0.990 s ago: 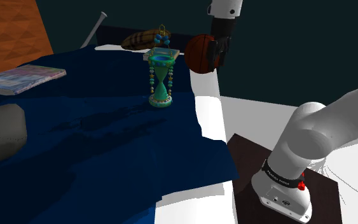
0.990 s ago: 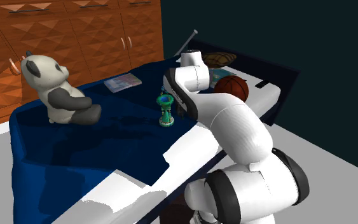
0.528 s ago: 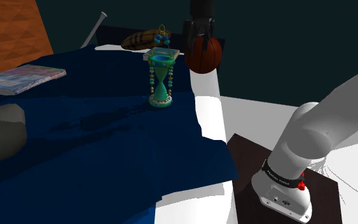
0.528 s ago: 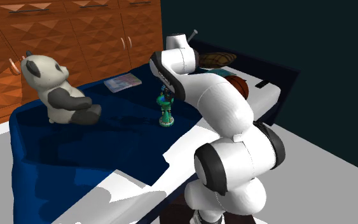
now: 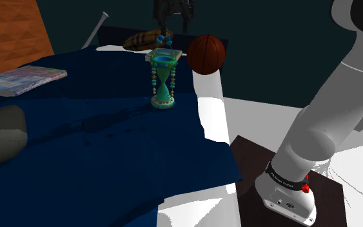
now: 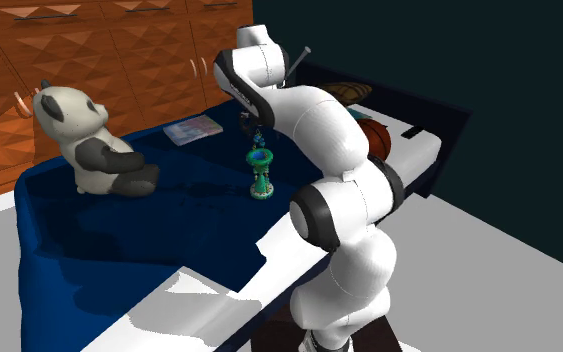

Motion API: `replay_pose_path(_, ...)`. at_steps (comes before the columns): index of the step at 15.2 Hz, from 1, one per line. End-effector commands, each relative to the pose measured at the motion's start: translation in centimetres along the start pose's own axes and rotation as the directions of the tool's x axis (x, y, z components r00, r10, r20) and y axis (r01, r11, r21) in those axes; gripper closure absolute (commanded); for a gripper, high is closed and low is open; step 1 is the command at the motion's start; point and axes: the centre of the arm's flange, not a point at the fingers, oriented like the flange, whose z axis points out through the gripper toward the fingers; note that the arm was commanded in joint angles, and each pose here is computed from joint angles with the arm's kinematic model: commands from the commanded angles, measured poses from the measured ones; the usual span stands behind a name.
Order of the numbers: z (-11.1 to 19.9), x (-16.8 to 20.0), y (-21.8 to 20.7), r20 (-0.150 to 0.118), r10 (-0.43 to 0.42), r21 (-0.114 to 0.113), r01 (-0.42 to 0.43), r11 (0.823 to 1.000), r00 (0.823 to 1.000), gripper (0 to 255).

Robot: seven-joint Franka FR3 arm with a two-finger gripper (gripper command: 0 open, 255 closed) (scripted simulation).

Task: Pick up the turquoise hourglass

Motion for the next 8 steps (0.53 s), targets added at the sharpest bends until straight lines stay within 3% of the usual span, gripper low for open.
replay_pose_path(1,-1.5,1.4,-1.2,-0.006,0.032,-0.001,-0.032,0.999,0.999,0)
replay_pose_path(8,2.2,1.3,-1.4,-0.006,0.032,-0.001,-0.032,0.999,0.999,0)
